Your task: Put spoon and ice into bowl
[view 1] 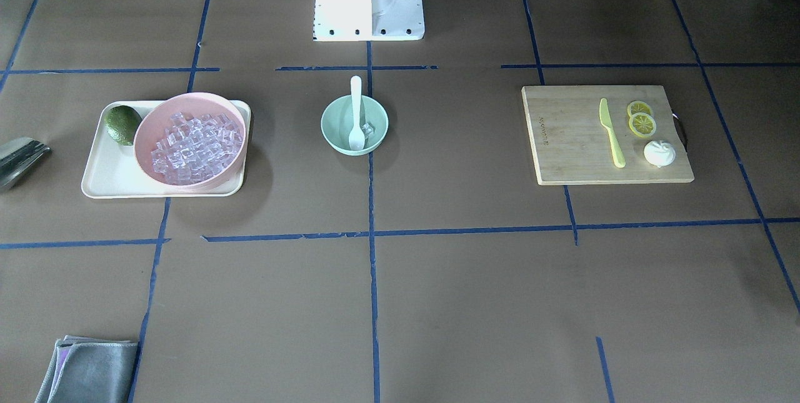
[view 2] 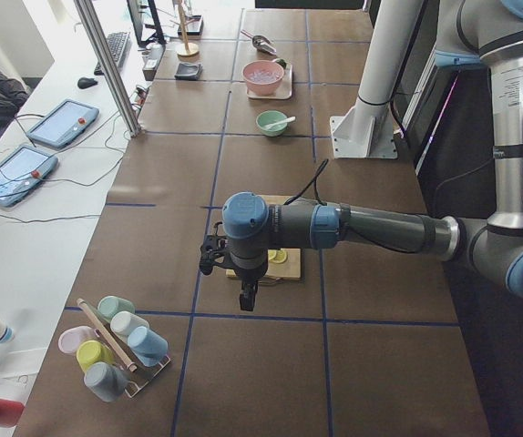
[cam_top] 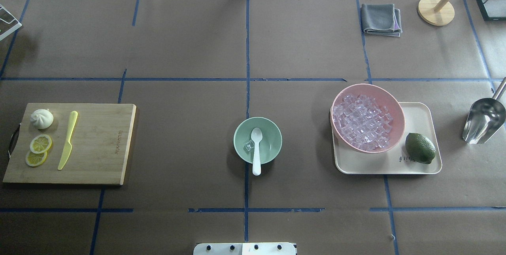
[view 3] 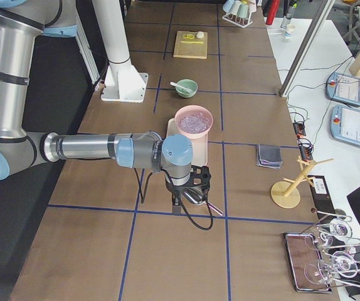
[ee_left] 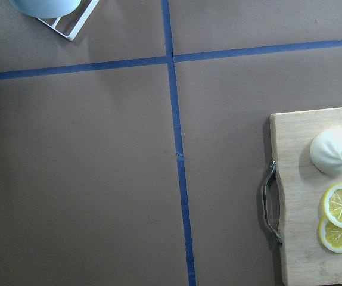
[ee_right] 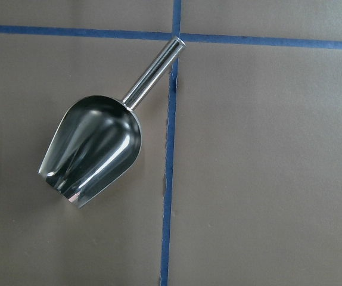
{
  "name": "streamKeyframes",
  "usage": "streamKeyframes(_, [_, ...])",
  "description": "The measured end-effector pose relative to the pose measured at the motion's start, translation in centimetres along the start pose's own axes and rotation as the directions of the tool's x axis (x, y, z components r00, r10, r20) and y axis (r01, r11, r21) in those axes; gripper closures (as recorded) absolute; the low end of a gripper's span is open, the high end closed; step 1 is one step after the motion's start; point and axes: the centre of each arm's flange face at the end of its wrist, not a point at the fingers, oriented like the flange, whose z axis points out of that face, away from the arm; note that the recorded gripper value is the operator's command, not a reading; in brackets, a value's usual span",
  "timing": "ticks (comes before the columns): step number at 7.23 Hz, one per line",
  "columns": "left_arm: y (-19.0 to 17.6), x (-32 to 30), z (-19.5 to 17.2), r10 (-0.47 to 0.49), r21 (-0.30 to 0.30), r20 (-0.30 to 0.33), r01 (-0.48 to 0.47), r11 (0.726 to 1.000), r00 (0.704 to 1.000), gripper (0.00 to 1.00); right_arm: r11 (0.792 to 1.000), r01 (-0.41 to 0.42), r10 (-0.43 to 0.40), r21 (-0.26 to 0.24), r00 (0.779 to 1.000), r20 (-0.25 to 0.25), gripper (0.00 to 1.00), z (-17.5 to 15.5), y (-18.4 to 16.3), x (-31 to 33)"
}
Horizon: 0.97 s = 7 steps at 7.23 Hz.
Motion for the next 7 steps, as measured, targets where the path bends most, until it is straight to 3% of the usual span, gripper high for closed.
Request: streamKeyframes(7, [1.4,-1.5,1.6,-0.037,-0.039,0.004,0.037,0.999,0.999,0.0,1.0,-0.002,0.002,-0.003,1.0,0.002,0.0,0.1,-0.2,0.0])
